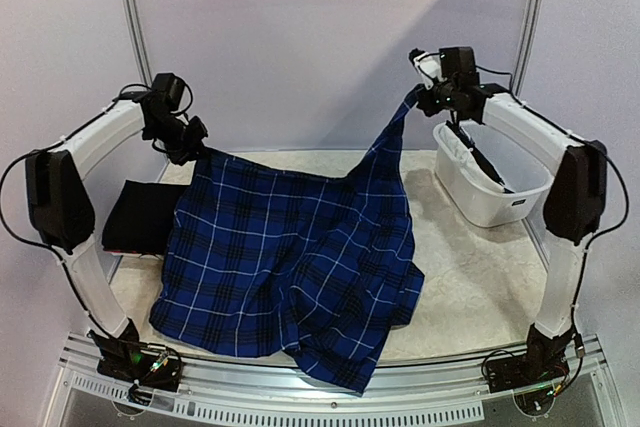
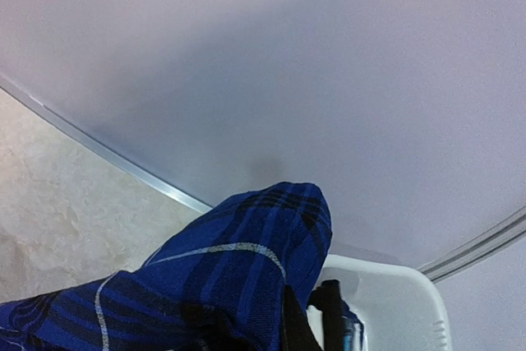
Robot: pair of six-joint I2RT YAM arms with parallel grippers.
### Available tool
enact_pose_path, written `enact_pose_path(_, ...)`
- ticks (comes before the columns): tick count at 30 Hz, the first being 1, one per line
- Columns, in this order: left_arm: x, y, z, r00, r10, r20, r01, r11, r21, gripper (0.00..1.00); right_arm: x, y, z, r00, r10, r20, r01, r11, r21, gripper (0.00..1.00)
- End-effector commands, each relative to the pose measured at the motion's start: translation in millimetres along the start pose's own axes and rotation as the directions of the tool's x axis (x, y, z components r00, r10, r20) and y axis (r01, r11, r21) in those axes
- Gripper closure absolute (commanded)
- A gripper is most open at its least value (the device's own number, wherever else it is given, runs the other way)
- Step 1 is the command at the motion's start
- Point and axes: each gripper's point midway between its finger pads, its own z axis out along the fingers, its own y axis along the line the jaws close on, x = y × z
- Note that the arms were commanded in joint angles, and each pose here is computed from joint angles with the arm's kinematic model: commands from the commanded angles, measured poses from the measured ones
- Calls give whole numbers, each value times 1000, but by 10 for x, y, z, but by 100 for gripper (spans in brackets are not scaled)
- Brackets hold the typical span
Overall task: Fold and stack the mixed laundry pile
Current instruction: Flatten out the crumpled shirt at the center of the board.
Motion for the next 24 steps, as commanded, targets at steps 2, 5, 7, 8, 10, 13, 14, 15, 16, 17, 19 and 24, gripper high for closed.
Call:
enact_pose_path(2, 210, -265, -585, 999, 36, 12, -37, 990, 136, 100, -726, -445, -1082, 977, 35, 208, -40, 999, 18, 100)
enact_pose_path(5, 385, -389, -913, 998, 60, 29, -64, 977, 203, 100, -946, -608, -1701, 955, 32, 295, -36, 999, 6, 100)
enact_pose_path(7, 500, -474, -1144, 996, 75, 40, -83, 963, 257, 100, -1070, -673, -2081, 935, 27, 355, -24, 1000, -13, 100)
enact_pose_path(8, 551, -510, -1272, 995, 82, 49, -93, 954, 285, 100, -1163, -745, -2368, 916, 29, 400, -25, 1000, -15, 100)
enact_pose_path(10, 653, -607, -1530, 992, 104, 69, -122, 927, 354, 100, -1270, -835, -2763, 887, 33, 460, -26, 999, -21, 100)
enact_pose_path(13, 785, -706, -1914, 986, 127, 109, -163, 882, 442, 100, -1395, -1005, -3408, 834, 39, 550, -40, 999, -11, 100)
enact_pose_path(14, 826, -733, -2026, 984, 132, 119, -173, 865, 472, 100, -1418, -1040, -3569, 820, 38, 571, -40, 999, -10, 100)
enact_pose_path(15, 866, -759, -2145, 983, 133, 129, -180, 846, 502, 100, -1444, -1101, -3818, 795, 35, 605, -43, 999, -2, 100)
enact_pose_path(16, 908, -784, -2252, 981, 134, 137, -187, 826, 532, 100, -1463, -1131, -3971, 778, 30, 628, -41, 999, 3, 100)
enact_pose_path(17, 956, -823, -2351, 981, 135, 140, -192, 800, 568, 100, -1483, -1185, -4173, 755, 22, 656, -42, 999, 15, 100)
enact_pose_path(19, 1074, -896, -2577, 980, 143, 141, -200, 741, 641, 100, -1505, -1301, -4572, 707, 13, 707, -59, 997, 40, 100)
enact_pose_path(24, 1295, -1012, -3052, 973, 166, 163, -231, 620, 750, 100, -1527, -1453, -5424, 595, -19, 804, -58, 996, 67, 100)
